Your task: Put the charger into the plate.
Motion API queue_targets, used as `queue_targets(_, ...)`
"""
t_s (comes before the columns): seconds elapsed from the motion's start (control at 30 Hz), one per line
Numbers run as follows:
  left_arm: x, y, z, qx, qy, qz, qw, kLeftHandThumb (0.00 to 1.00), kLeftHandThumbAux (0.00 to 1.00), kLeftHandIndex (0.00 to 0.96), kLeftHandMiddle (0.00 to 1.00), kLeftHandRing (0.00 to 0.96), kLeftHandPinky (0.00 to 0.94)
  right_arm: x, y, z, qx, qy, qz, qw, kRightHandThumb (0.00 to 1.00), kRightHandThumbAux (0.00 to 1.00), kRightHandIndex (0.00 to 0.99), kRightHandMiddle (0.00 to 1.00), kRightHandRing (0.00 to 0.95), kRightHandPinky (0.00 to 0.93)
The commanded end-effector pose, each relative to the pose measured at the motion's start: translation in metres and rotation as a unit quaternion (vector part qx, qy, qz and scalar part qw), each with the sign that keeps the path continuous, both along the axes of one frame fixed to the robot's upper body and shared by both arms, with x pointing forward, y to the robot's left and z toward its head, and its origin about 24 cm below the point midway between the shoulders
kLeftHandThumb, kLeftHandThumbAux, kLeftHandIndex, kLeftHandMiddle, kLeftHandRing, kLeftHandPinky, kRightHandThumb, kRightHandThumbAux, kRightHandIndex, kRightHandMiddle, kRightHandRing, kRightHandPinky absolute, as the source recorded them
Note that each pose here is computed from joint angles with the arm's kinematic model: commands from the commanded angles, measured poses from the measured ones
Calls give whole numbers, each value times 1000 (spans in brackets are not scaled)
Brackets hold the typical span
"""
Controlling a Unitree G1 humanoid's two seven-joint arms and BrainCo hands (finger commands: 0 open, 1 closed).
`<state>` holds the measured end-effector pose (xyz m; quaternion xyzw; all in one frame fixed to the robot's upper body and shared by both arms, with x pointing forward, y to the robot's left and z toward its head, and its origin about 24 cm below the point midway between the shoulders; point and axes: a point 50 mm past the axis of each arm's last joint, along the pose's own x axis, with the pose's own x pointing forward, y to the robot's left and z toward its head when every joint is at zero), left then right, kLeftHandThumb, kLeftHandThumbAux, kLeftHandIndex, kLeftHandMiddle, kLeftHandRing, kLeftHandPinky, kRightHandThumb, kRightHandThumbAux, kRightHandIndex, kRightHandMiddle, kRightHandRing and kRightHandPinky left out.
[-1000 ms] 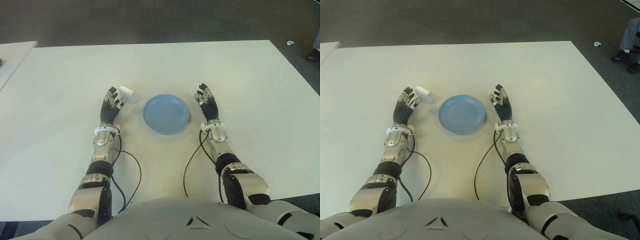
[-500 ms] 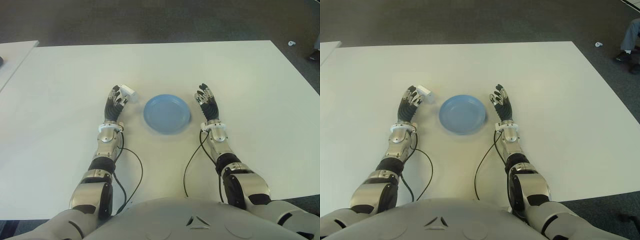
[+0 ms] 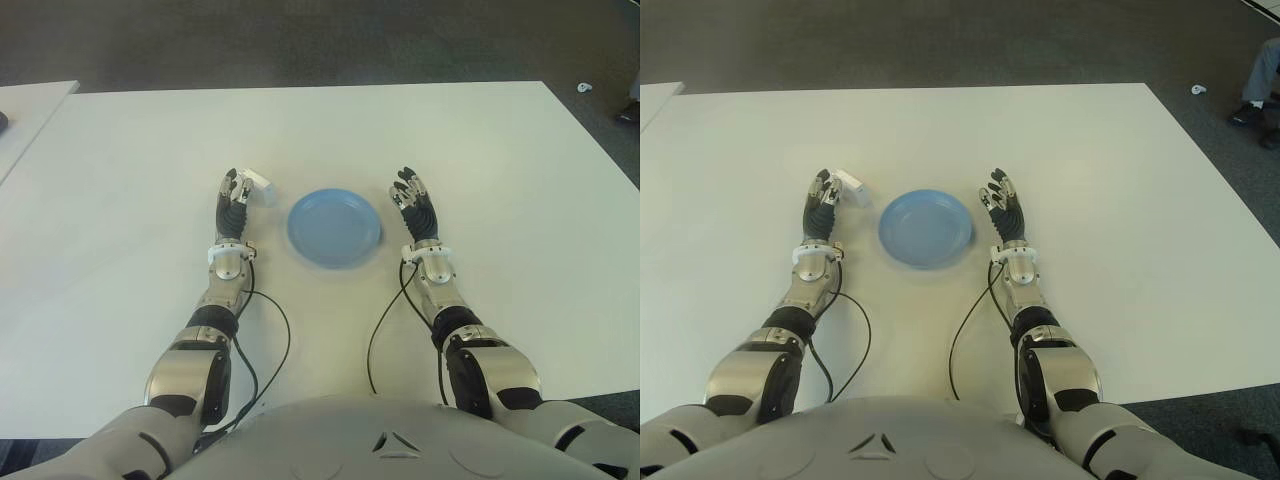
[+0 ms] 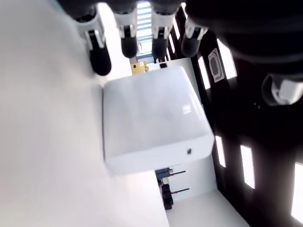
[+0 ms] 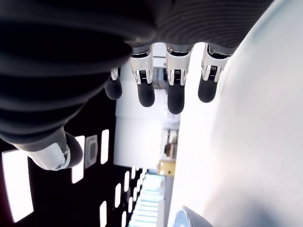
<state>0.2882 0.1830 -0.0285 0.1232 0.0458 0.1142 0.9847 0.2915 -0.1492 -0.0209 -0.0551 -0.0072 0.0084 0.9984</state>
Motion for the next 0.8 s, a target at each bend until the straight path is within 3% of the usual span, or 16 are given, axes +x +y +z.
queue_targets(0.03, -2, -12, -10, 36, 39, -18, 998, 494, 186, 0, 0, 0, 0, -56, -1, -65, 5, 173, -14, 985, 0, 494, 34, 133, 135, 140)
queue_targets(0.3, 1, -18, -11, 86, 49, -17, 995, 455, 134, 0, 0, 0, 0, -57, 0, -65, 4, 170, -14, 985, 0, 486, 34, 141, 143, 147)
queue_targets(0.8, 0, -21, -11, 125, 56, -13, 991, 395, 135, 0, 0, 0, 0, -57, 0, -65, -3, 167, -16, 986, 0, 492, 32, 150, 156, 163)
